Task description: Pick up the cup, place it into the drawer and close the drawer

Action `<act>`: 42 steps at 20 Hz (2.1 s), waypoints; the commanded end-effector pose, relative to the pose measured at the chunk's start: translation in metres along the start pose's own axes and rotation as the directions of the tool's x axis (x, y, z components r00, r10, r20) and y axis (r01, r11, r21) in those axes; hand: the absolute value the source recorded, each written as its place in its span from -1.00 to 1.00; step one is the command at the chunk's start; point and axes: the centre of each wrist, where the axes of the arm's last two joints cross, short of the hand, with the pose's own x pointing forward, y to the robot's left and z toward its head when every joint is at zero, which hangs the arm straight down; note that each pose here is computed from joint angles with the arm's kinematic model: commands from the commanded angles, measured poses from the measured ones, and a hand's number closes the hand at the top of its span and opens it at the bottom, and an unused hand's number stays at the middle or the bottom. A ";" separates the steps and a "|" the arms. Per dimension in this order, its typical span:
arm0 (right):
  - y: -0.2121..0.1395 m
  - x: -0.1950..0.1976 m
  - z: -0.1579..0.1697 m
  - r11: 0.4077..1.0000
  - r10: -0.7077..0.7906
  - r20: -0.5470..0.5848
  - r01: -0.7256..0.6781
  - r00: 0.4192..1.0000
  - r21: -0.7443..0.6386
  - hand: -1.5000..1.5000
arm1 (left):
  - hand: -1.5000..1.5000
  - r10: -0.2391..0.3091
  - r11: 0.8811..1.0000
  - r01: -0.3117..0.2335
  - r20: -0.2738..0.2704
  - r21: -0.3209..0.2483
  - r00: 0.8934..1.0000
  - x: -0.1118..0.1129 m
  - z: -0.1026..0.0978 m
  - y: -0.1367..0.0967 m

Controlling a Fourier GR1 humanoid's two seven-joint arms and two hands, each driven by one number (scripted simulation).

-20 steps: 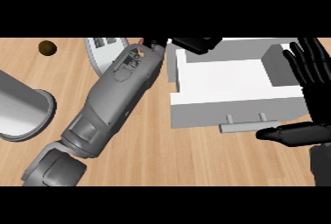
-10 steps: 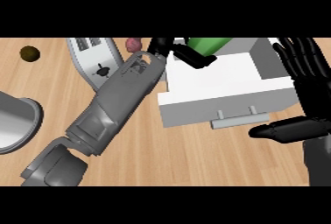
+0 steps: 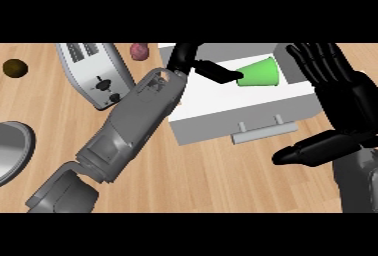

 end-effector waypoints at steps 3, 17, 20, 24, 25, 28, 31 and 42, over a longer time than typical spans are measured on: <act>0.029 0.000 -0.015 0.959 -0.112 0.023 0.102 0.993 0.266 1.00 | -1.00 0.177 0.984 -0.177 0.108 -0.010 0.978 0.003 0.003 -0.002; 0.016 0.000 0.018 0.763 0.467 -0.177 -0.293 0.866 0.576 -1.00 | -1.00 0.259 0.951 -0.287 0.206 0.116 0.944 0.006 -0.002 0.004; 0.029 -0.039 0.036 0.750 0.517 -0.225 -0.310 0.826 0.585 -1.00 | -1.00 0.265 0.943 -0.301 0.226 0.144 0.937 -0.003 0.003 0.004; 0.047 -0.089 0.049 0.732 0.584 -0.309 -0.323 0.750 0.599 -1.00 | -1.00 0.350 0.917 -0.383 0.230 0.114 0.908 -0.014 0.010 0.008; 0.045 -0.089 0.021 0.722 0.604 -0.306 -0.343 0.736 0.601 -1.00 | -1.00 0.350 0.917 -0.383 0.235 0.113 0.907 -0.019 0.009 0.023; 0.046 -0.130 0.040 0.680 0.637 -0.316 -0.319 0.703 0.661 -1.00 | -1.00 0.365 0.908 -0.400 0.229 0.127 0.902 -0.020 0.013 0.019; 0.045 -0.157 0.029 0.679 0.651 -0.350 -0.312 0.674 0.664 1.00 | -1.00 0.364 0.907 -0.404 0.258 0.120 0.895 -0.027 0.020 0.047; -0.020 -0.179 -0.012 0.769 0.620 -0.364 -0.447 0.695 0.458 1.00 | -1.00 0.400 0.899 -0.429 0.238 0.086 0.885 -0.049 0.045 0.072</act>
